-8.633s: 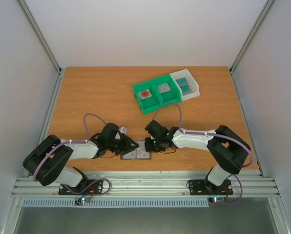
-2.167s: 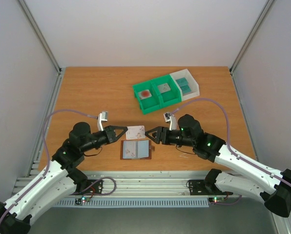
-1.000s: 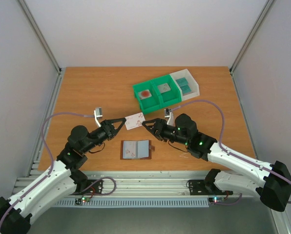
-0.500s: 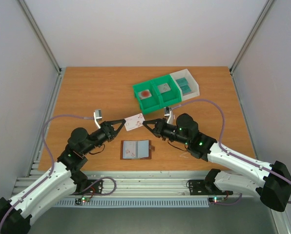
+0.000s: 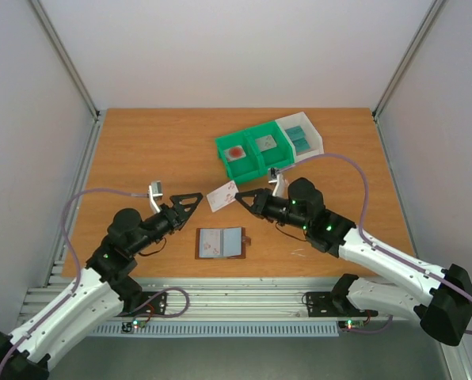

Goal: Take the credit cards out of the card holder

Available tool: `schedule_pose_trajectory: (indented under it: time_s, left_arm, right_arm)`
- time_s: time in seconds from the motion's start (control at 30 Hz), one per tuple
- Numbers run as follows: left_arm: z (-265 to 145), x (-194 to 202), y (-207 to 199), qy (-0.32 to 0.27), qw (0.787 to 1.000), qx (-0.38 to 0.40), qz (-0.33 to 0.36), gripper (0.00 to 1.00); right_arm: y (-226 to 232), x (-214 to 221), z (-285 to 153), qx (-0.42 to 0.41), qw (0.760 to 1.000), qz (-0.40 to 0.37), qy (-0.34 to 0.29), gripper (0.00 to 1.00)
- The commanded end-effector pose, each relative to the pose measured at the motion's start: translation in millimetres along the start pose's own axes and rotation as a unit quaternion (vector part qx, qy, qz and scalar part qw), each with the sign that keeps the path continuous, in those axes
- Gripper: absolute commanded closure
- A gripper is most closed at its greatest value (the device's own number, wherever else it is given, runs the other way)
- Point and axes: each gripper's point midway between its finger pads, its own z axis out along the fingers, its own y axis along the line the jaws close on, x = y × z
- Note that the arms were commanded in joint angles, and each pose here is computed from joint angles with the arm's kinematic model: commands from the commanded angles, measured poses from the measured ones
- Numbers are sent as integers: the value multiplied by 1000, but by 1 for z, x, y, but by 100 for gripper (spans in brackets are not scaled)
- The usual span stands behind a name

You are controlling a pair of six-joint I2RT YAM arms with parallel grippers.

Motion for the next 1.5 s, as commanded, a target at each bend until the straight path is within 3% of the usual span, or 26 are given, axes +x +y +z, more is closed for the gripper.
schedule_pose_trajectory:
  time_s: [0.0,0.3,0.73,1.1,1.47]
  left_arm:
    - [-11,-4,13,-9,997,-67,34,1]
    - [-22,7,58,27,981,-180,72,1]
    - [-13,21,75,77,973,-194,100,1]
    - [0,25,79,98,971,-196,98,1]
    - [4,19,80,91,968,-210,103,1]
  right_arm:
    - [0,-26,-10,14,998,-49,-23,99]
    - [-37,-92,-13,80,992,-93,-29,99]
    - [-130,-215,-2,158,979,-114,-52,99]
    - [-202,-264,21,230,963,-136,-36,99]
    - [-226,-297,41,244,959,-143,-31,99]
